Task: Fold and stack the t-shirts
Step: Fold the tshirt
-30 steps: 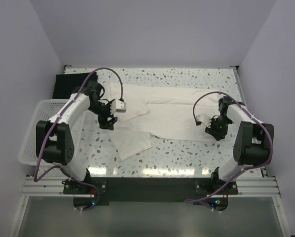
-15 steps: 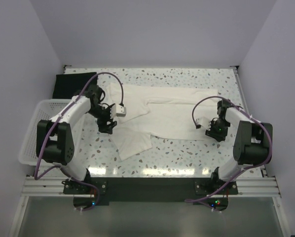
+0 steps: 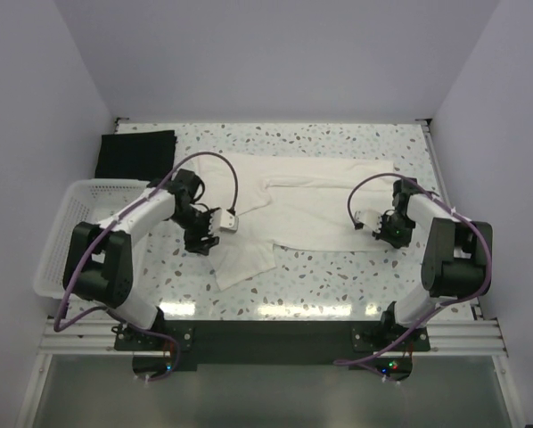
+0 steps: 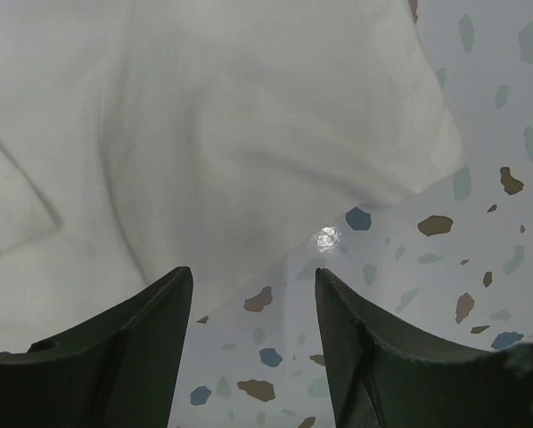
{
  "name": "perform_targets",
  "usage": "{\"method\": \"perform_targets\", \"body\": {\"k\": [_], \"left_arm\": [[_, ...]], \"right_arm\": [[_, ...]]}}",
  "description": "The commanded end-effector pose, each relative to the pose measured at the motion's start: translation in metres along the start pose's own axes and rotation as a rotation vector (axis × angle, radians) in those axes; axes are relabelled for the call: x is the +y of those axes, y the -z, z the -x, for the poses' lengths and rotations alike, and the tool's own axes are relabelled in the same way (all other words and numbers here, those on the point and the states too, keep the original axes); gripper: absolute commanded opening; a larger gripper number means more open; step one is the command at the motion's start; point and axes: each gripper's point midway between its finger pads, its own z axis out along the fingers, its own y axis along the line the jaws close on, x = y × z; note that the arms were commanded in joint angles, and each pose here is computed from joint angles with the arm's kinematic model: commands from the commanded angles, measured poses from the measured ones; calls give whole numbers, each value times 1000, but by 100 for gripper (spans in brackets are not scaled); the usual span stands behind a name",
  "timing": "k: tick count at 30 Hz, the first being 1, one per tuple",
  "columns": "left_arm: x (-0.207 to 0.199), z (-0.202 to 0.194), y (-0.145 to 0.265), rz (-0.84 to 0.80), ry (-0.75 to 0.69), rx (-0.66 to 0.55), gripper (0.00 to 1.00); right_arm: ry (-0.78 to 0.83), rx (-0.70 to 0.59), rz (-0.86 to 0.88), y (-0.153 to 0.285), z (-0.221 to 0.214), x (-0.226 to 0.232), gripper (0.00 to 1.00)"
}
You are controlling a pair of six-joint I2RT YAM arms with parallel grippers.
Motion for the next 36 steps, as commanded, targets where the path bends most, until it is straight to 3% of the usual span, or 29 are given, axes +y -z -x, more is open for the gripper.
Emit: {"method": "perform_targets", "body": {"k": [1,7,15,21,24,29,36], "left_arm": [[2,11,-7,61,-34,-6,62],[-12,13,-31,68,-23,15,59],[-30,-14,-55,49,-18,106,47],[-43,-20,-53,-2,-8,133,11],[-50,-16,-42,-17,-20,132,0],[-65,-1,-22,-62,-5,107,0],[-61,11,-4,-5,35,62,0]], "right_arm": [[-6,-46,8,-7,8,-3,0],[-29,-61,-3,-2,11,-4,0],[-34,-57,3,1,10,-1,0],[-25,-49,38,5,8,6,0],[-14,-45,50,11,7,11,0],[-23,-76,39,25,3,17,0],[-38,-98,43,33,-6,23,0]]}}
